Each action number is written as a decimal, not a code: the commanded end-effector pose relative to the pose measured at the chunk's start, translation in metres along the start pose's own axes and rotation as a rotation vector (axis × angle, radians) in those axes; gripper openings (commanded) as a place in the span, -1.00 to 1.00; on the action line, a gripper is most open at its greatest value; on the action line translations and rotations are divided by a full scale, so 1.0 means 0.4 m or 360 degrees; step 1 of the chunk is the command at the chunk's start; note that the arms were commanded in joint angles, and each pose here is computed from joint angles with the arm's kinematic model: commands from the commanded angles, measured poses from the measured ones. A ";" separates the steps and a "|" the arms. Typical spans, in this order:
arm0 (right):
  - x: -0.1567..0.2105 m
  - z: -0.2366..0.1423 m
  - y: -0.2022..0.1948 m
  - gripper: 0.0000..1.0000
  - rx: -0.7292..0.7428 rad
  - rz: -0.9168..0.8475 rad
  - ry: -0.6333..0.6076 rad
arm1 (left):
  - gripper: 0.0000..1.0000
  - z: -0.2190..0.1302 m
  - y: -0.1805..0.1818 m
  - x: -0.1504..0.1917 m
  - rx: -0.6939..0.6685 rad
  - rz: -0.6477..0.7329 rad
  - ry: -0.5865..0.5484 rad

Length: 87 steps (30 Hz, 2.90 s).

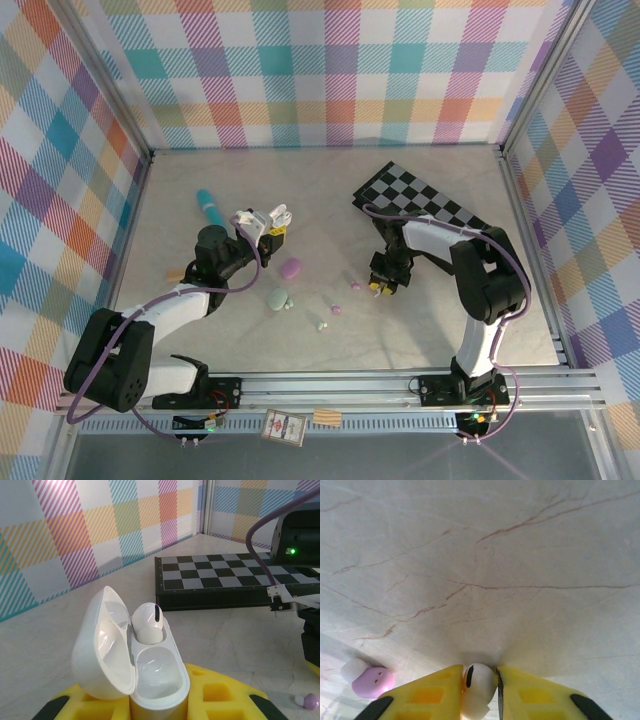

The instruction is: Insert the wireless bluetooth earbuds into the charging case

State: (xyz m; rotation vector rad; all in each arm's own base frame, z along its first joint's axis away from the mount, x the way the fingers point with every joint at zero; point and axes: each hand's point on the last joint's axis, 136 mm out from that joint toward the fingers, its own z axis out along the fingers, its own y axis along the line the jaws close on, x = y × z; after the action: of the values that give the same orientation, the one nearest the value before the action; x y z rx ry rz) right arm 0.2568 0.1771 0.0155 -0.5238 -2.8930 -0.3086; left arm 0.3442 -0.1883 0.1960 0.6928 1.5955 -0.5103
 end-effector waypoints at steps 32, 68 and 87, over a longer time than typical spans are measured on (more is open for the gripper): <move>0.053 -0.597 0.330 -0.59 -0.0865 -0.1349 -0.1646 | -0.96 0.112 -0.249 -0.109 0.0557 -0.0323 -0.0018; 0.243 -0.612 0.416 -0.56 -0.1244 -0.2240 -0.1758 | -0.96 0.056 -0.360 -0.246 0.1060 -0.0437 -0.0154; 0.273 -0.581 0.386 -0.36 -0.1146 -0.2437 -0.1654 | -0.96 0.055 -0.357 -0.267 0.1069 -0.0408 -0.0219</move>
State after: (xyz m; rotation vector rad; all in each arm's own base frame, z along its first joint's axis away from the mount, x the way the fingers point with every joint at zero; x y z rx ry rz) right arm 0.2591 0.2983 0.2913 2.1531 -3.2604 -1.6201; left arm 0.2693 -0.3194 0.2617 0.9044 1.5049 -1.2953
